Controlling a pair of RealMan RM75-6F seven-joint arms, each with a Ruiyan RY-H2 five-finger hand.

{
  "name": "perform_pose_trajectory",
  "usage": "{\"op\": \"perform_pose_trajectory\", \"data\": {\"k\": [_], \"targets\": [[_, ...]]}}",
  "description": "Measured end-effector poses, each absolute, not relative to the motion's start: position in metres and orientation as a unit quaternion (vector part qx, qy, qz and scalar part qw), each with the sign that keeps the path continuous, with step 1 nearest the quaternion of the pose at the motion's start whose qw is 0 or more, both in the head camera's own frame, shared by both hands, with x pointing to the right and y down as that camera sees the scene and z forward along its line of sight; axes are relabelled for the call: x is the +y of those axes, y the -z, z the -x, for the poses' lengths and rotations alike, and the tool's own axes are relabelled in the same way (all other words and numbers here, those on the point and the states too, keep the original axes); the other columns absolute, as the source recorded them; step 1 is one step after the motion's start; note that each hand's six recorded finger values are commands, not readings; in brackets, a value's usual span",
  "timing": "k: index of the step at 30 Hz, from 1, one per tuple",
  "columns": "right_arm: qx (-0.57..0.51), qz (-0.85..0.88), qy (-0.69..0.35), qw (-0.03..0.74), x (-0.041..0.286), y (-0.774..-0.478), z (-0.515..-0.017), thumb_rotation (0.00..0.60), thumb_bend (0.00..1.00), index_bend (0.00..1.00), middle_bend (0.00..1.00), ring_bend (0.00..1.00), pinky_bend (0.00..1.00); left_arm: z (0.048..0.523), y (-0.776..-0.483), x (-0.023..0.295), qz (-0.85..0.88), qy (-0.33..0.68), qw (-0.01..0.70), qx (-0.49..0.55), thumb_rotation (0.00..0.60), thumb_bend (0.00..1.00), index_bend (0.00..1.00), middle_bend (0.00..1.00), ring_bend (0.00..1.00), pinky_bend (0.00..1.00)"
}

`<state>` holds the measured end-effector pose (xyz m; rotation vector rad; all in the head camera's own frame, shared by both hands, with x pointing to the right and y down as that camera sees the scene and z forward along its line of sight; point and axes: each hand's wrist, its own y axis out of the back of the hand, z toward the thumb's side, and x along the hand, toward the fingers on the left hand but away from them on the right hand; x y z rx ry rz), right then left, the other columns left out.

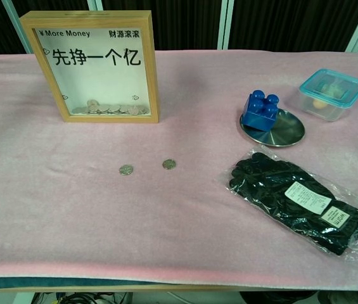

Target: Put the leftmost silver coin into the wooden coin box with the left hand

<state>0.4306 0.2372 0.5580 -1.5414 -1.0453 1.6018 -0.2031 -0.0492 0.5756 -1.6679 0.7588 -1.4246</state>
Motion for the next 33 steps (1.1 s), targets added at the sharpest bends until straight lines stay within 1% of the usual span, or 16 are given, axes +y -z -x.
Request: {"op": "perform_pose_trajectory", "data": {"k": [7,29,31,33], "targets": [[-0.401,0.592,-0.613,0.335,0.237,-0.558,-0.431,0.600,0.22,0.17,0.06,0.17,0.18,0.211,-0.586,-0.047,0.653,0.571,0.401,0.296,0.600,0.48,0.60,0.18,0.00,0.00],[-0.403,0.592,-0.615,0.330,0.237,-0.557,-0.432,0.600,0.22,0.17,0.06,0.17,0.18,0.221,-0.602,-0.045,0.652,0.574,0.402,0.290,0.600,0.48,0.60,0.18,0.00,0.00],[-0.403,0.592,-0.614,0.331,0.237,-0.557,-0.432,0.600,0.22,0.17,0.06,0.17,0.18,0.221,-0.603,-0.045,0.652,0.574,0.401,0.290,0.600,0.48,0.60,0.18,0.00,0.00],[-0.403,0.592,-0.614,0.331,0.237,-0.557,-0.432,0.600,0.22,0.17,0.06,0.17,0.18,0.221,-0.604,-0.044,0.653,0.574,0.400,0.290,0.600,0.48,0.56,0.18,0.00,0.00]]}}
